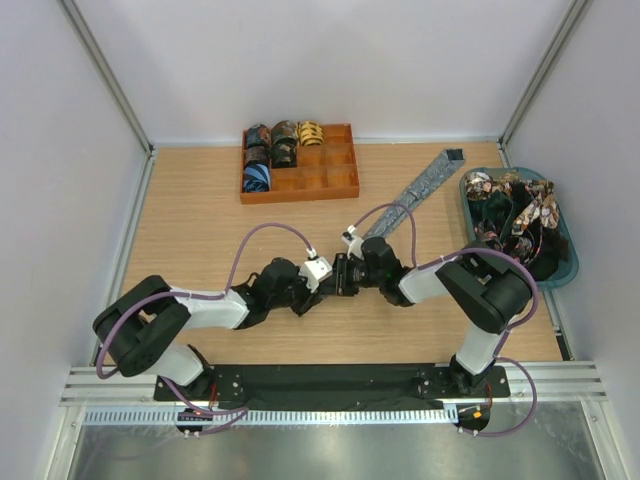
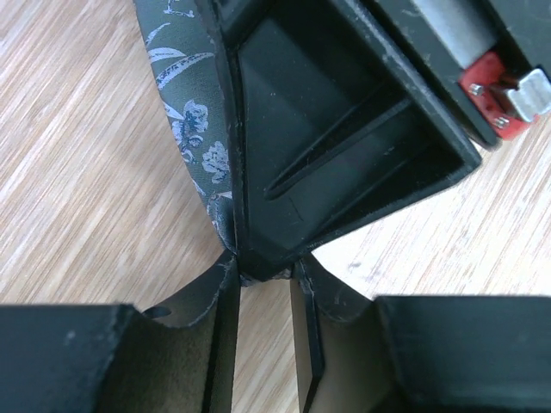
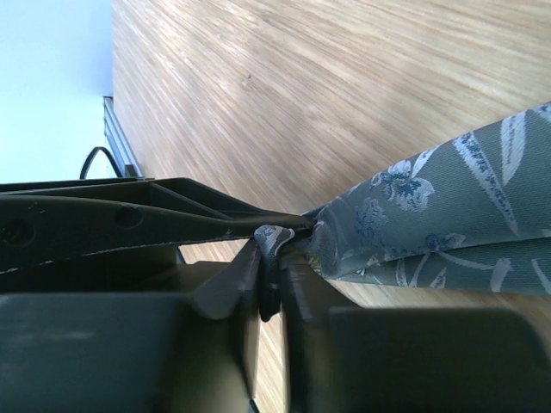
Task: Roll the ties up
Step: Roll the tie
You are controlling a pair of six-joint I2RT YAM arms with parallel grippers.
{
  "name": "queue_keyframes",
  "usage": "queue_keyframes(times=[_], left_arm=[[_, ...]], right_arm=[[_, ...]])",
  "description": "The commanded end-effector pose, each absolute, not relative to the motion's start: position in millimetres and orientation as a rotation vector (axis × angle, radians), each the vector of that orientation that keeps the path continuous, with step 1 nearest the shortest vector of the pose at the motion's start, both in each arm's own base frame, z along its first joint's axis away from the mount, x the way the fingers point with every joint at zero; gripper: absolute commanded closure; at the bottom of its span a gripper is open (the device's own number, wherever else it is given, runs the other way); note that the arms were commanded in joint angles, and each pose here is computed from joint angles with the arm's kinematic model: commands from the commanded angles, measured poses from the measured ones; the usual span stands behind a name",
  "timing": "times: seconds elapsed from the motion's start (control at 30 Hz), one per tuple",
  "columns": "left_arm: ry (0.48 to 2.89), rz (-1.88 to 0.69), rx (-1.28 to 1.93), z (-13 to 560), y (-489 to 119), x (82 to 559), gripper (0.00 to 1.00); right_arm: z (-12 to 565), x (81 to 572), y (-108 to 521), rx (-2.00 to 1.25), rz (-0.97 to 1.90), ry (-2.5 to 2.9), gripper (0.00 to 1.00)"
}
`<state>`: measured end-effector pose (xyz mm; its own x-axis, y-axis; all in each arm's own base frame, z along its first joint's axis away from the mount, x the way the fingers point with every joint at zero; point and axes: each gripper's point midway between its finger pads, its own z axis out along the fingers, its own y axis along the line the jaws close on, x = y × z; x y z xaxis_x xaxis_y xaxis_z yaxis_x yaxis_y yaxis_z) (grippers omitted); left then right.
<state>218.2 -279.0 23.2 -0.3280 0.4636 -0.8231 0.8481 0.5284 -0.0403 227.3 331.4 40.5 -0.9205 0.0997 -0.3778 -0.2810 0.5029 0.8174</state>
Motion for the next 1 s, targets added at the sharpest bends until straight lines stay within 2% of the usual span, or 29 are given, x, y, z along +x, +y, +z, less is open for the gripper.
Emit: queue_keyframes(times=[0.0, 0.07, 0.2, 0.23, 0.33, 0.43, 0.6, 0.83, 0.97], left_arm=[[1.907, -0.616, 1.054, 40.4, -289.0, 227.9, 0.78], [1.913, -0.612, 1.054, 39.8, -288.5, 227.7, 0.78], [1.915, -0.617, 1.049, 40.7, -289.2, 228.1, 0.68], [1.914, -0.622, 1.052, 41.0, -289.5, 227.4, 0.59], [1.902, -0.640, 1.051, 44.4, -291.5, 225.6, 0.45], [1.890, -0.639, 1.046, 47.1, -291.8, 226.7, 0.41], [1.898, -0.634, 1.047, 49.0, -293.9, 229.3, 0.39], [1.902, -0.598, 1.052, 52.3, -295.6, 237.1, 0.37], [1.934, -0.570, 1.066, 42.1, -295.5, 240.7, 0.40]], right_arm=[[42.7, 247.2, 329.8, -0.192, 1.312, 2.342, 0.75], [36.4, 247.6, 325.9, -0.196, 1.268, 2.383, 0.69], [35.6, 249.2, 324.3, -0.211, 1.240, 2.391, 0.69], [34.6, 249.4, 323.9, -0.206, 1.236, 2.394, 0.76], [31.2, 249.4, 325.1, -0.205, 1.239, 2.407, 0.88], [26.8, 251.0, 326.1, -0.197, 1.241, 2.421, 0.94], [19.6, 251.9, 326.8, -0.184, 1.282, 2.434, 0.99], [15.2, 249.1, 325.7, -0.106, 1.463, 2.399, 0.99], [12.8, 246.3, 328.6, -0.086, 1.523, 2.390, 0.99]])
